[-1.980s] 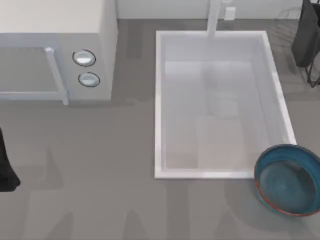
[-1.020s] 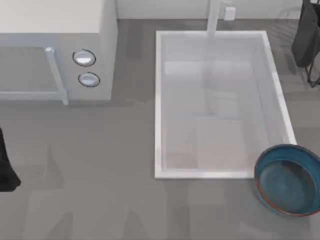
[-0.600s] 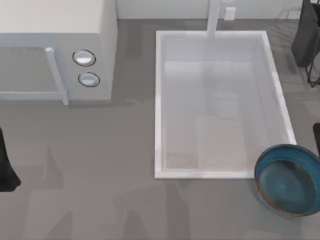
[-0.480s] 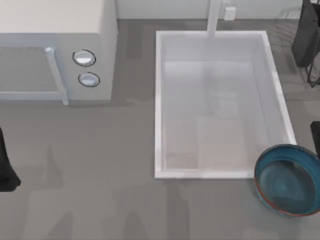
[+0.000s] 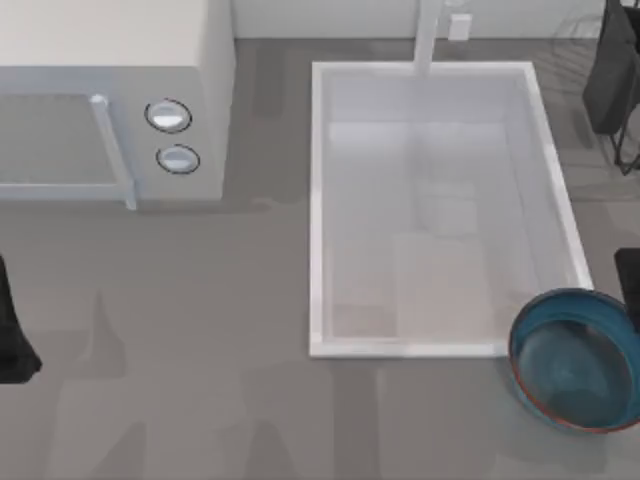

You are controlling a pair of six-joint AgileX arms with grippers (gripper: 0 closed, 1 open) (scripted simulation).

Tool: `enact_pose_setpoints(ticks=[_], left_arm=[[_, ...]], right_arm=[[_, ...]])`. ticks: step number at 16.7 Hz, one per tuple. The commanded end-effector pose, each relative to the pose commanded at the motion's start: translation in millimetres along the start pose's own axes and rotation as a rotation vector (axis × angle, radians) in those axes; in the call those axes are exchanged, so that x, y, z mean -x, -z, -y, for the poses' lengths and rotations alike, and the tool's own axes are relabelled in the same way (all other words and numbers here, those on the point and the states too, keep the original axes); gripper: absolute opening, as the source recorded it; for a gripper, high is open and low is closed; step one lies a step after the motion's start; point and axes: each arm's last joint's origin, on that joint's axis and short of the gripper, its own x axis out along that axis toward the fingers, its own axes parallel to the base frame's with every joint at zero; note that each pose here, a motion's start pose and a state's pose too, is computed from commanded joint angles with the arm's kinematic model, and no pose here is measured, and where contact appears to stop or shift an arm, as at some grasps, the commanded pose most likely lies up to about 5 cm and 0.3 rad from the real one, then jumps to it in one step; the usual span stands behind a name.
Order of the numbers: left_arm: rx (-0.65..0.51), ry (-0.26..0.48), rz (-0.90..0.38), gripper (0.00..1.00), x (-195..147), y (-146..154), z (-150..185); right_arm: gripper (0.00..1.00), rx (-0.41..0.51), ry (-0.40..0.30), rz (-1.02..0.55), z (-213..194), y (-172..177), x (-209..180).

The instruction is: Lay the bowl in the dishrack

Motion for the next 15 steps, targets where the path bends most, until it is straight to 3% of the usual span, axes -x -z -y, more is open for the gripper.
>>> enact_pose_setpoints(ticks=[8, 13, 15], left_arm=[[0.0, 0.0, 0.0, 1.0, 0, 0, 0], [0.0, 0.0, 0.0, 1.0, 0, 0, 0], [0.0, 0.0, 0.0, 1.0, 0, 0, 0]], right_arm=[[1.0, 0.001, -0.001, 0.008, -1, -1, -82], [1.0, 0.001, -0.001, 0.003, -1, 0, -89], [0.85, 0.001, -0.001, 0.003, -1, 0, -89]])
